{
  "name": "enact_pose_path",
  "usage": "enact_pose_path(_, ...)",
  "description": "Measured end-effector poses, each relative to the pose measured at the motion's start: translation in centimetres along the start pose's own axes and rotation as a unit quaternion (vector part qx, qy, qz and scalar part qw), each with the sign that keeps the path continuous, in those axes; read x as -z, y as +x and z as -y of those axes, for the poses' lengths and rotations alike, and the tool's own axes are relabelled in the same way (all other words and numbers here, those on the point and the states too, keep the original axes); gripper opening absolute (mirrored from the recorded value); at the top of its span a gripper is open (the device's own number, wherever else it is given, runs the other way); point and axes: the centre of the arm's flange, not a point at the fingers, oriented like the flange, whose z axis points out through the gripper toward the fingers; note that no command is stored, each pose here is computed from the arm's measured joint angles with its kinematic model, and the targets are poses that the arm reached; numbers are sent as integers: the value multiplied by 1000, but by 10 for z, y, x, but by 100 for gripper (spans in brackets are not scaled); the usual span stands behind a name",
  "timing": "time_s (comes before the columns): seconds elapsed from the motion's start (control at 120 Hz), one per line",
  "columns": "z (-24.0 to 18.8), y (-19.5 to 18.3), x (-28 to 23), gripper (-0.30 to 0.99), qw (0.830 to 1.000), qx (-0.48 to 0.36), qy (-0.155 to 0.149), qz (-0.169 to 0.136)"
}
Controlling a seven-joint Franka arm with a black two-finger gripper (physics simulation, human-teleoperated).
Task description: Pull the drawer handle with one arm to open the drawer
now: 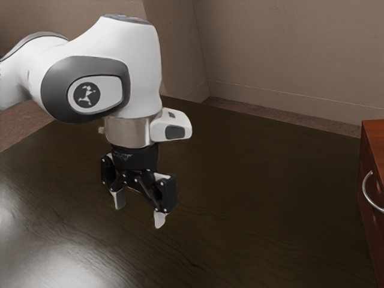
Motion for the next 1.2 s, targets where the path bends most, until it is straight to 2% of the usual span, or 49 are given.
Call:
enact_pose_path(0.142,-6,8,12,69,998,8,-30,-48)
enact_pose_path(0.208,1,12,14,69,997,21,-58,-50)
enact_pose_path(0.267,1,23,19,69,995,33,-70,-55)
enact_pose_path(0.4,-6,56,45,69,991,58,-78,-88)
enact_pose_path(0.583,5,92,45,69,984,95,-91,-118)
enact_pose_path(0.642,4,114,41,69,982,106,-92,-124)
enact_pose_path(0.717,-17,132,36,69,981,100,-101,-130)
enact_pose_path(0.967,-92,139,25,69,978,70,-133,-147)
enact_pose_path(1.108,-123,168,20,69,972,73,-160,-157)
enact_pose_path(1.2,-137,163,19,69,970,72,-172,-159)
